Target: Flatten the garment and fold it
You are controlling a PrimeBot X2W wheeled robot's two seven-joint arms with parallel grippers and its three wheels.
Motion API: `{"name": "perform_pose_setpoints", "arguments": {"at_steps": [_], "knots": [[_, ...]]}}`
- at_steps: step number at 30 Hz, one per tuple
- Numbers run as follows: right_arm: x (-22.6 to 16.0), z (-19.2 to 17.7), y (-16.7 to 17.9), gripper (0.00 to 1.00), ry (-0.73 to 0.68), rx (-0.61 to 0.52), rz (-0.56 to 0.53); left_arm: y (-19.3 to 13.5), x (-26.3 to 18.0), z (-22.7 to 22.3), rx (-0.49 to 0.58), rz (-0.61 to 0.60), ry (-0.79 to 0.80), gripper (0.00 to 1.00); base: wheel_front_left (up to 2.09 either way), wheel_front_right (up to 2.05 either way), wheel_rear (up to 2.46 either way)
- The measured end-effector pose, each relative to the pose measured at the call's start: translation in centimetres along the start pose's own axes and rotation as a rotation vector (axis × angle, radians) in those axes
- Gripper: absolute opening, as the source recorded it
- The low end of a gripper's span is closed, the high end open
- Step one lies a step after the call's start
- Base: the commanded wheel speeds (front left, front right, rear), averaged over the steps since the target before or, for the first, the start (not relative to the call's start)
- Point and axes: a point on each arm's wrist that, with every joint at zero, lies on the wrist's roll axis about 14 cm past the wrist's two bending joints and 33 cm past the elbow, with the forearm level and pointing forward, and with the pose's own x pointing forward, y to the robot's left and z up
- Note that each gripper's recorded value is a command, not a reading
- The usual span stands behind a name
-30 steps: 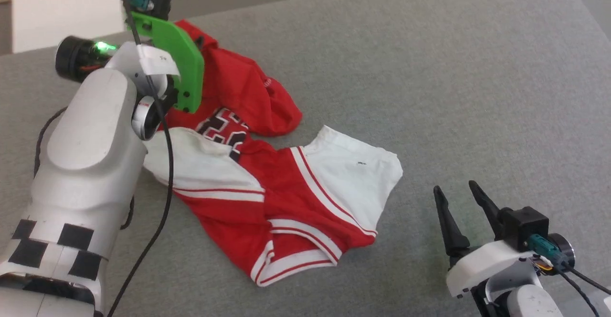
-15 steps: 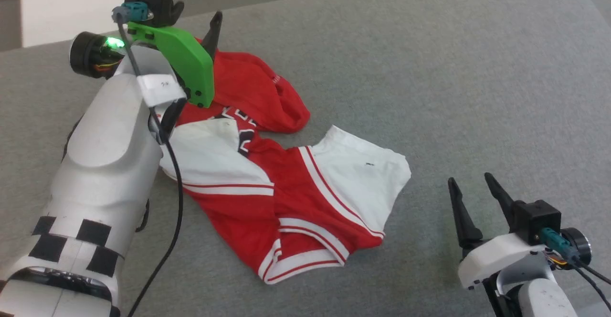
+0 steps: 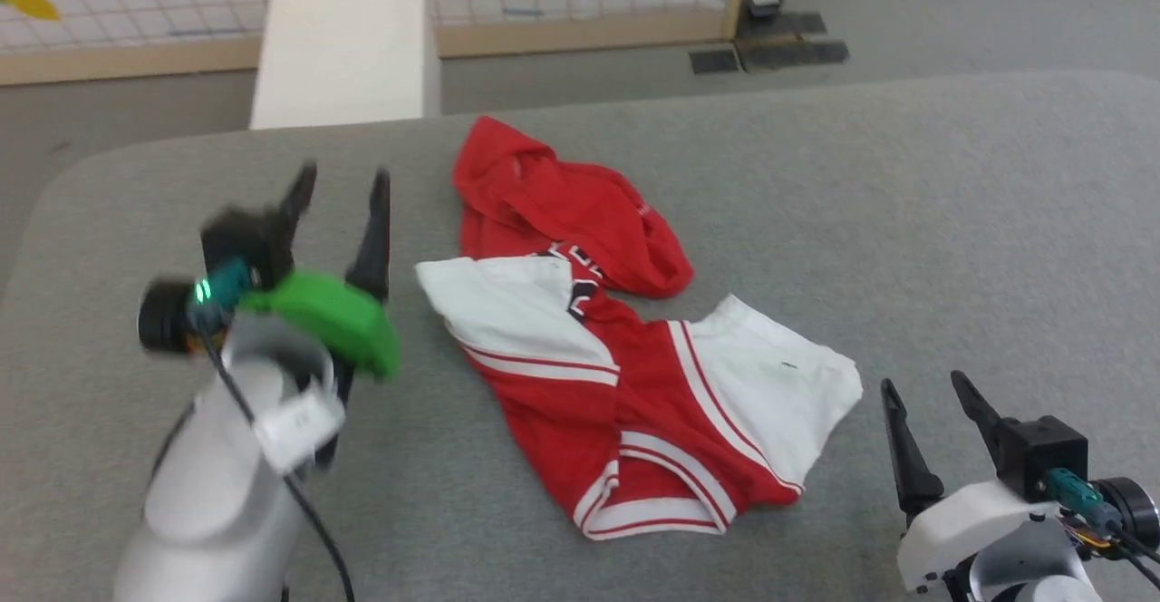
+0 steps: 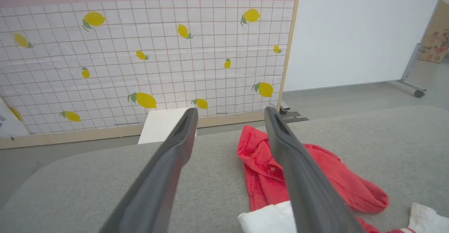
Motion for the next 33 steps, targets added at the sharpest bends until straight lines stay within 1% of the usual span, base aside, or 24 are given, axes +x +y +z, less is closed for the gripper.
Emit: {"name": "perform_pose_setpoints", "arguments": {"at_steps": [1, 2, 6, 11, 15, 20, 25, 29, 33], "knots": [[-0.1, 0.6, 1.0, 1.0, -0.014, -0.005, 0.03, 0.8, -4.0, -1.9, -0.007, 0.06, 0.047, 1.0, 0.0, 0.0, 0.0], [-0.2, 0.8, 1.3, 1.0, -0.017, -0.008, 0.04, 0.8, -5.3, -2.4, -0.015, 0.075, 0.059, 1.0, 0.0, 0.0, 0.0], [-0.6, 0.6, 2.6, 1.0, 0.006, -0.013, 0.079, 0.3, -9.2, -3.3, -0.076, 0.12, 0.066, 1.0, 0.0, 0.0, 0.0], [-0.7, 0.2, 4.0, 1.0, 0.044, -0.023, 0.122, -0.5, -13.0, -4.4, -0.109, 0.147, 0.083, 1.0, 0.0, 0.0, 0.0], [-0.1, -1.0, 4.2, 1.0, 0.147, -0.064, 0.146, -0.9, -13.9, -3.9, -0.112, 0.158, 0.063, 1.0, 0.0, 0.0, 0.0], [2.0, -2.8, 3.6, 1.0, 0.357, -0.077, 0.171, -1.0, -14.1, -4.1, -0.121, 0.167, 0.067, 1.0, 0.0, 0.0, 0.0], [4.2, -4.0, 3.6, 1.0, 0.574, -0.116, 0.217, -0.5, -14.2, -4.8, -0.128, 0.189, 0.087, 1.0, 0.0, 0.0, 0.0], [5.2, -5.4, 3.4, 1.0, 0.723, -0.141, 0.223, 0.1, -14.2, -4.9, -0.13, 0.214, 0.089, 1.0, 0.0, 0.0, 0.0], [5.4, -7.4, 3.7, 1.0, 0.82, -0.168, 0.231, 0.7, -14.4, -5.1, -0.132, 0.235, 0.098, 1.0, 0.0, 0.0, 0.0]]}}
